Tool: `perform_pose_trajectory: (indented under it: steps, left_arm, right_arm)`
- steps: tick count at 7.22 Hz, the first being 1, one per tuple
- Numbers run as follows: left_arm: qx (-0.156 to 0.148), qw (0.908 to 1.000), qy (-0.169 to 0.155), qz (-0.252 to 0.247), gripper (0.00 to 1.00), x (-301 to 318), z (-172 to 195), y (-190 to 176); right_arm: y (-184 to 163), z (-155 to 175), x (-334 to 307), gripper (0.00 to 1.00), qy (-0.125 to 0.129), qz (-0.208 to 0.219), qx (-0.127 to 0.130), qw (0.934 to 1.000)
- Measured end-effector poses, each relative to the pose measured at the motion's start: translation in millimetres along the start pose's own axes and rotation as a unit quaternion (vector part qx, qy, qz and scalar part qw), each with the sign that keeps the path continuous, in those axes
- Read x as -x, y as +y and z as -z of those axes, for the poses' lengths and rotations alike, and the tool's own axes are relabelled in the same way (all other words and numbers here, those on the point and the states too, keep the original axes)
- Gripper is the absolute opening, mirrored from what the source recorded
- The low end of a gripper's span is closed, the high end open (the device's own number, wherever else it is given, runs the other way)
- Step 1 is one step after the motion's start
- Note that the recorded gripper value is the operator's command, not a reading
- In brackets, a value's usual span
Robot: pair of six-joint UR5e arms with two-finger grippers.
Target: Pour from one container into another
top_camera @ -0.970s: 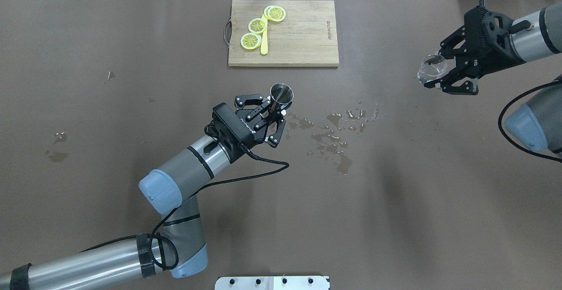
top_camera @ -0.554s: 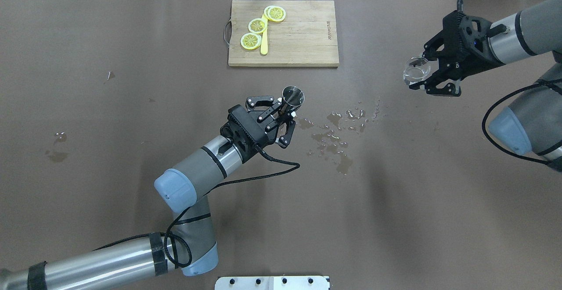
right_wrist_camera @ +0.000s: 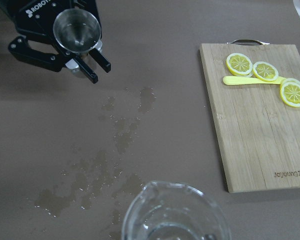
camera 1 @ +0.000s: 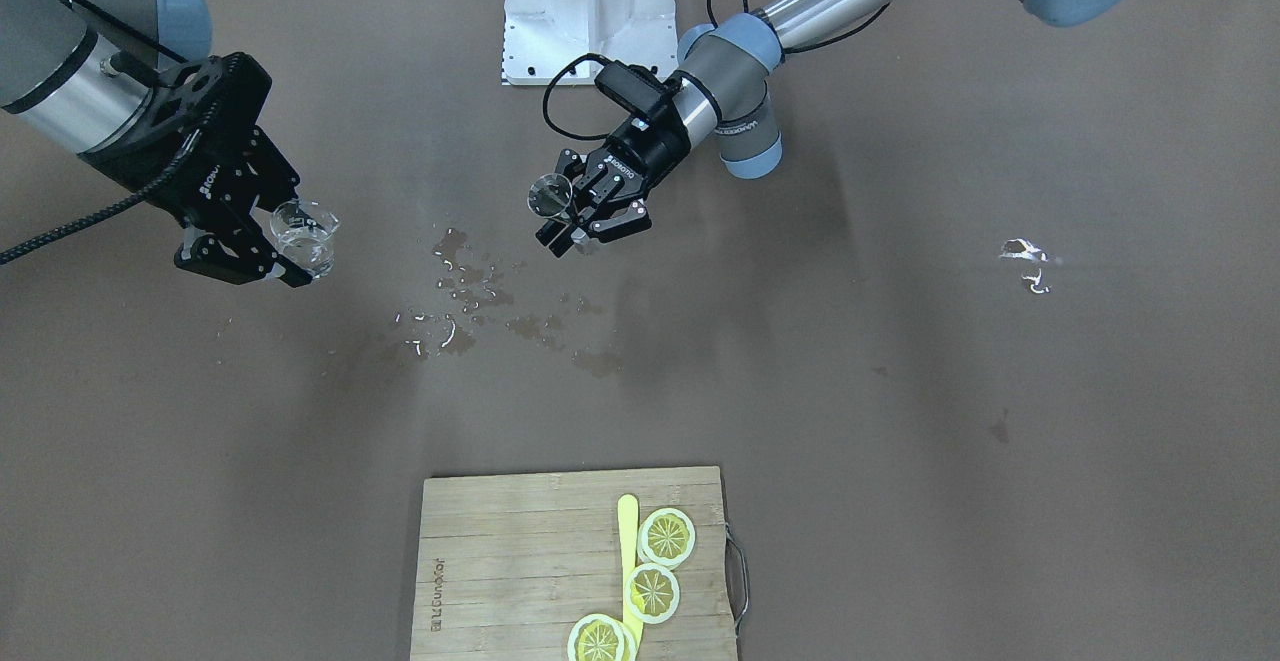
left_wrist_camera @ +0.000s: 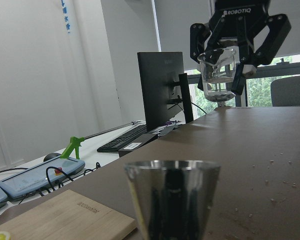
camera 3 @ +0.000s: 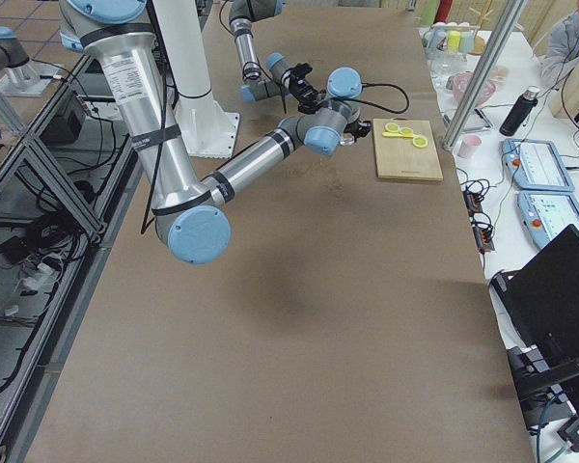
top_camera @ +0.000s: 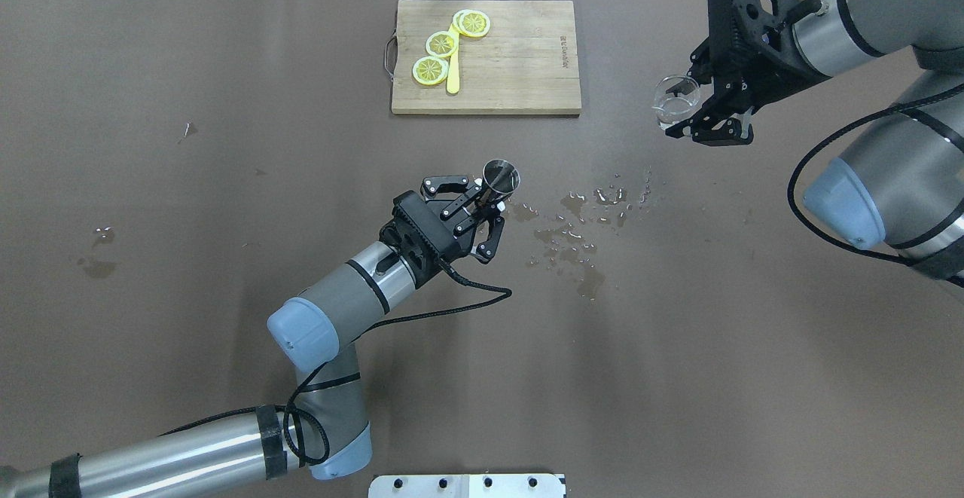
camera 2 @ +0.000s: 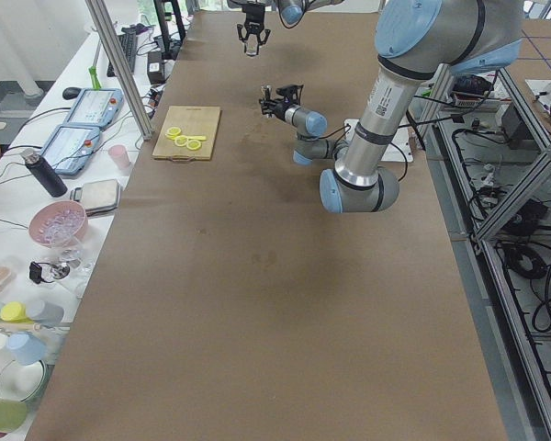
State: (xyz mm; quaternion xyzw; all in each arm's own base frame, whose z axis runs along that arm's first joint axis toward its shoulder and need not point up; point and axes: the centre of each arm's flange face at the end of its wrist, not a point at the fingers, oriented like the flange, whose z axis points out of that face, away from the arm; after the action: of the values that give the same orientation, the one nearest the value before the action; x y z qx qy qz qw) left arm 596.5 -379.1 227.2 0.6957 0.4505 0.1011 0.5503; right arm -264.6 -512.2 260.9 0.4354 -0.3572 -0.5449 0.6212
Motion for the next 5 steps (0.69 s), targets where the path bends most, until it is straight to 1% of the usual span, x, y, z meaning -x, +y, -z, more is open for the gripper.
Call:
perform_pose_trajectory:
  steps: [2, 5]
  left_arm:
    - [-0.001, 1.0, 0.003, 0.001, 0.0, -2.5, -0.5, -1.9]
    - [-0.002, 1.0, 0.005, 0.002, 0.0, -4.0, -0.9, -4.0]
  right_arm:
    - [-22.2, 8.6, 12.8, 0.0, -0.009, -0.014, 0.02, 0.9997]
    - [-61.6, 5.6, 20.1, 0.0, -0.025, -0.033, 0.054, 0.9977]
